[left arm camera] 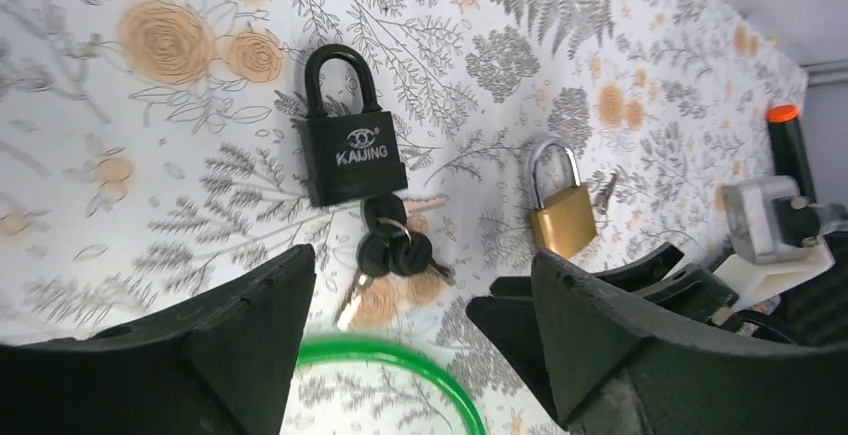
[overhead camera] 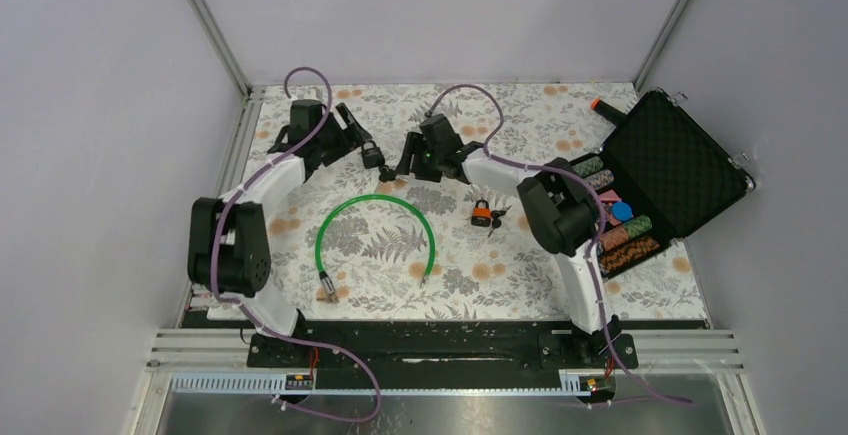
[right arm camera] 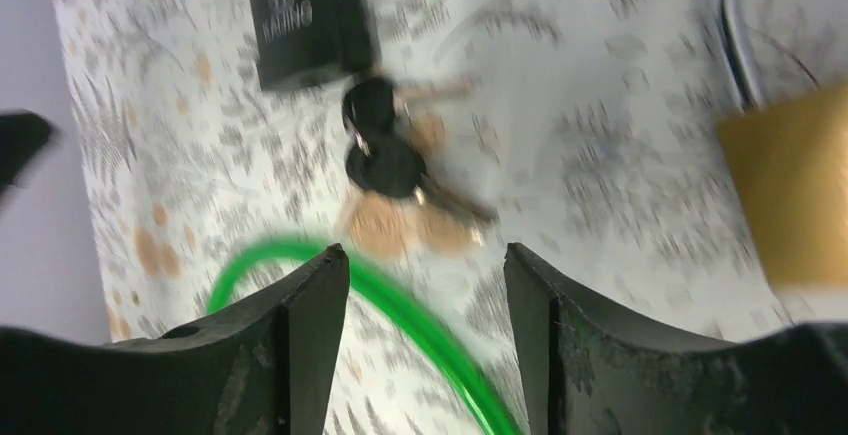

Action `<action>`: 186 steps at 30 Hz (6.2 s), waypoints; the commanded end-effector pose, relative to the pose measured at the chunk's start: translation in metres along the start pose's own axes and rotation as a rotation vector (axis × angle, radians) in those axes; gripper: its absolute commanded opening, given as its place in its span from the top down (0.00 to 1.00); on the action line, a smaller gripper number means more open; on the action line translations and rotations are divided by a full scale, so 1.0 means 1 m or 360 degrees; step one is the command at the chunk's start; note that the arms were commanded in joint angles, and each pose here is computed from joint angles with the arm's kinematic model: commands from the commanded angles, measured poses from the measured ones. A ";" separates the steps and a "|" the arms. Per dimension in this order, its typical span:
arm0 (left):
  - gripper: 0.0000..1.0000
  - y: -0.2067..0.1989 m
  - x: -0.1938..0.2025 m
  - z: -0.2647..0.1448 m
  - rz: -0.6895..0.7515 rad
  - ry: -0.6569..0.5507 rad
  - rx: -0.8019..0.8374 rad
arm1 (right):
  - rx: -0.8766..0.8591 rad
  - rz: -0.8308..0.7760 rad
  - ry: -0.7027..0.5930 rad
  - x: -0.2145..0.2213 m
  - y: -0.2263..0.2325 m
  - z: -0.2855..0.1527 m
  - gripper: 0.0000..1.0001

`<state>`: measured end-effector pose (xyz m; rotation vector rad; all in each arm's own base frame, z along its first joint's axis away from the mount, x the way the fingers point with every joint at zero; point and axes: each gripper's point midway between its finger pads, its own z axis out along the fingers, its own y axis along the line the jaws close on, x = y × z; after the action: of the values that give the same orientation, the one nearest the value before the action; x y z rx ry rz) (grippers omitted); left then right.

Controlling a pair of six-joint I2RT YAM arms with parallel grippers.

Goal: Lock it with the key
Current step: Place the key at the center of the board, then pick up the lock from the center of the board.

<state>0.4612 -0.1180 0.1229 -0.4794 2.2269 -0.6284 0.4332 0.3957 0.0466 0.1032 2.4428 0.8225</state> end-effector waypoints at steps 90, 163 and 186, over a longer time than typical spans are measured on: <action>1.00 -0.090 0.073 -0.109 0.0716 -0.0203 0.0878 | -0.0005 -0.1285 -0.0740 -0.003 0.035 -0.296 1.00; 0.20 -0.170 0.038 -0.233 0.0808 -0.0482 0.1334 | -0.0455 -0.1108 -0.1379 -0.088 0.140 -0.498 1.00; 0.47 -0.176 0.037 -0.224 0.0657 -0.0433 0.1375 | -0.0460 -0.0974 -0.1365 -0.090 0.139 -0.495 1.00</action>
<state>0.2928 -0.2092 0.3120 0.2807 1.6187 -1.0821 0.2401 0.2306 0.4473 -0.4383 1.5300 0.5587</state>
